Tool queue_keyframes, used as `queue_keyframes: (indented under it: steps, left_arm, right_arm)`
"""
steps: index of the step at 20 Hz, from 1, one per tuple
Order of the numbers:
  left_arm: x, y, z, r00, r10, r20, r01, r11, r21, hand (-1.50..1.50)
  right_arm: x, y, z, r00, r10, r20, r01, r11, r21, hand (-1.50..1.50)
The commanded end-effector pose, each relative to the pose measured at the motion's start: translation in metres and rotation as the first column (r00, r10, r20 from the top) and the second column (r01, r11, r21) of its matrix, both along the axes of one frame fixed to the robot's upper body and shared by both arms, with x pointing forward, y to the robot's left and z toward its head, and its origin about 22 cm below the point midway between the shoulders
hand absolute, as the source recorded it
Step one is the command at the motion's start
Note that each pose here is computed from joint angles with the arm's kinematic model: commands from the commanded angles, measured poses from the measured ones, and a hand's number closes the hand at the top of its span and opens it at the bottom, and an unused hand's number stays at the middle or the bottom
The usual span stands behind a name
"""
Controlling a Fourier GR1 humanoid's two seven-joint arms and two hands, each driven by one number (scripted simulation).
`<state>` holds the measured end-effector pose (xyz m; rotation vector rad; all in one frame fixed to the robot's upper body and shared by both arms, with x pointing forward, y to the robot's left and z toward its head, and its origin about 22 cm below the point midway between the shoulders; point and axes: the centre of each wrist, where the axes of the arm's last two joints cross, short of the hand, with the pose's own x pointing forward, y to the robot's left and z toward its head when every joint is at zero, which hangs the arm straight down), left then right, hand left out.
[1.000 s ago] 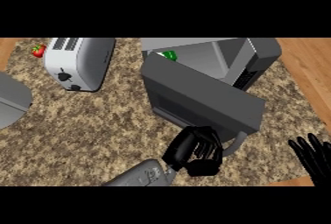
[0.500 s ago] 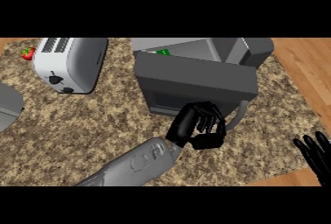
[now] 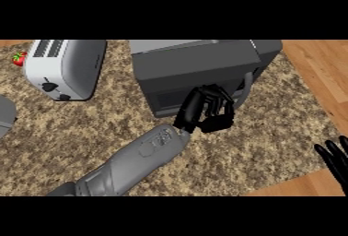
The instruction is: Pick up the milk, place it into the microwave and close the microwave
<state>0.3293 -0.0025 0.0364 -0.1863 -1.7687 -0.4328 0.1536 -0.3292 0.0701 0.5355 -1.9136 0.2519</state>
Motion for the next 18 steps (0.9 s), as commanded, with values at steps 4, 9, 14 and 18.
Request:
queue_keyframes:
  steps: [4, 9, 14, 18]
  left_arm:
    - [0.023, 0.008, 0.008, 0.998, 0.058, -0.001, -0.058, 0.996, -0.064, 1.5]
    - [0.031, 0.008, 0.016, 0.997, 0.054, -0.046, -0.059, 0.992, -0.113, 1.5]
    - [0.031, 0.016, 0.004, 0.99, 0.11, -0.093, -0.123, 0.982, -0.141, 1.5]
    - [0.033, 0.016, 0.004, 0.987, 0.151, -0.059, -0.158, 0.978, -0.134, 1.5]
  right_arm:
    - [0.002, -0.002, 0.012, 1.0, -0.001, 0.015, 0.001, 1.0, -0.005, -1.5]
    - [0.005, -0.002, 0.022, 0.999, 0.018, 0.036, -0.018, 1.0, 0.003, -1.5]
    - [0.008, -0.004, 0.024, 0.999, 0.016, 0.049, -0.017, 0.999, 0.027, -1.5]
    - [0.008, -0.001, 0.029, 0.997, 0.049, 0.058, -0.05, 0.999, 0.021, -1.5]
